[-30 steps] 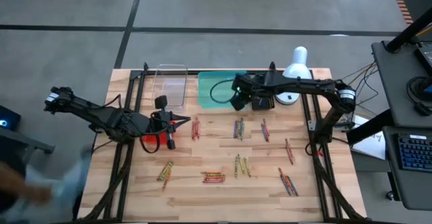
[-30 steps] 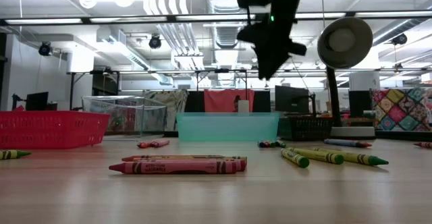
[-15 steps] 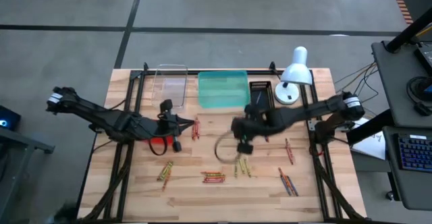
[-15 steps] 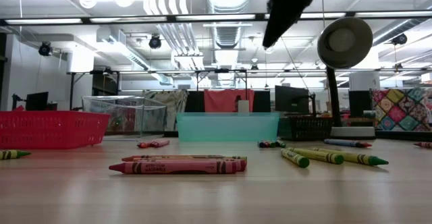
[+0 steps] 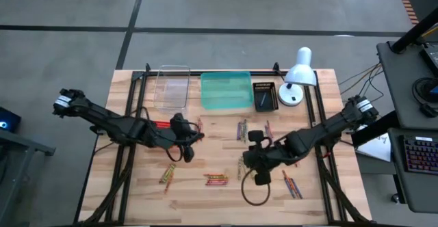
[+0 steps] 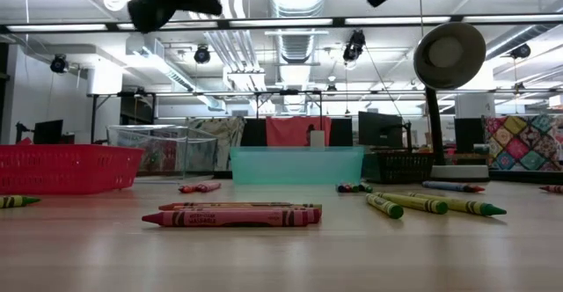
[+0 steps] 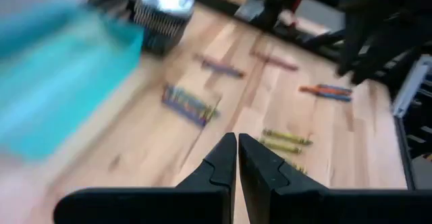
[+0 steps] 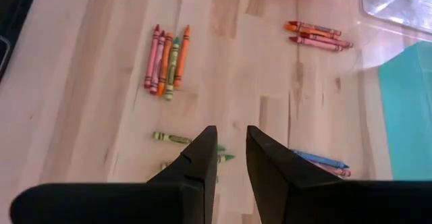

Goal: Sort crayons
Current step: Put the orange crayon into the green bin

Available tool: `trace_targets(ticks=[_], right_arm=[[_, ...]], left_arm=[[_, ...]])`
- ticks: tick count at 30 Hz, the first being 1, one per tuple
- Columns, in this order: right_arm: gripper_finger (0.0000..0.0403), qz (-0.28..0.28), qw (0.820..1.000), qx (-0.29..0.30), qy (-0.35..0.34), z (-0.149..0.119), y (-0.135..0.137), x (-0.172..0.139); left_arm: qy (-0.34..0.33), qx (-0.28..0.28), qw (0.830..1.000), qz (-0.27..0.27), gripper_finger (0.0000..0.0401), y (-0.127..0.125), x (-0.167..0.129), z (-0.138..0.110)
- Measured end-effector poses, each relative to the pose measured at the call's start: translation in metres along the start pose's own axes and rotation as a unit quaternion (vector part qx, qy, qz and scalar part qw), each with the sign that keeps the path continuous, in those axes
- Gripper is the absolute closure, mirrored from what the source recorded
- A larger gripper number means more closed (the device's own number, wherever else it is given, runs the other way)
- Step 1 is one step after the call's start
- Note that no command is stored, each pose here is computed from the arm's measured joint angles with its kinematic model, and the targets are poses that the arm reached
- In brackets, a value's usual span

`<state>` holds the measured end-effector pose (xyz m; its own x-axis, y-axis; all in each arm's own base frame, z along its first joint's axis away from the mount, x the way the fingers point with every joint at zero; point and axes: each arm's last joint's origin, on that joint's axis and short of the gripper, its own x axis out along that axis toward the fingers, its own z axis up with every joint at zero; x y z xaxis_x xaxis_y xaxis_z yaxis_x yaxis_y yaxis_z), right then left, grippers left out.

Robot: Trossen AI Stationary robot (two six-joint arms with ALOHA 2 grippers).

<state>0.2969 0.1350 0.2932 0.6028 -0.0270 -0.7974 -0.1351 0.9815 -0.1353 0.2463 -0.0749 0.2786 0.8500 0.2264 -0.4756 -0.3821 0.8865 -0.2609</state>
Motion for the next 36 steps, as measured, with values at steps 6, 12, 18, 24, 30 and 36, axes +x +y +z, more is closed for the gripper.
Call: trace_targets(ticks=[6,12,18,24,30,36], right_arm=[[0.0332,-0.017,0.999,-0.013,-0.04,-0.005,-0.001,-0.01],[0.0339,-0.022,0.996,-0.014,-0.081,-0.009,-0.003,-0.013],[0.0339,-0.02,0.995,-0.011,-0.099,-0.019,-0.005,-0.012],[0.0339,-0.015,0.991,0.0,-0.131,-0.027,-0.006,-0.01],[0.0344,-0.011,0.988,0.01,-0.152,-0.033,-0.008,-0.011],[0.0344,-0.01,0.987,0.017,-0.158,-0.031,-0.008,-0.013]], left_arm=[[0.102,-0.073,0.991,0.052,0.0401,0.002,0.003,-0.01],[0.205,-0.086,0.974,0.042,0.0401,-0.006,0.016,-0.021],[0.33,-0.11,0.938,0.01,0.0401,-0.019,0.018,-0.038],[0.417,-0.146,0.896,0.041,0.0401,-0.03,0.01,-0.062],[0.45,-0.171,0.875,0.048,0.0401,-0.047,-0.003,-0.08],[0.464,-0.206,0.858,0.077,0.0401,-0.057,-0.02,-0.095]])
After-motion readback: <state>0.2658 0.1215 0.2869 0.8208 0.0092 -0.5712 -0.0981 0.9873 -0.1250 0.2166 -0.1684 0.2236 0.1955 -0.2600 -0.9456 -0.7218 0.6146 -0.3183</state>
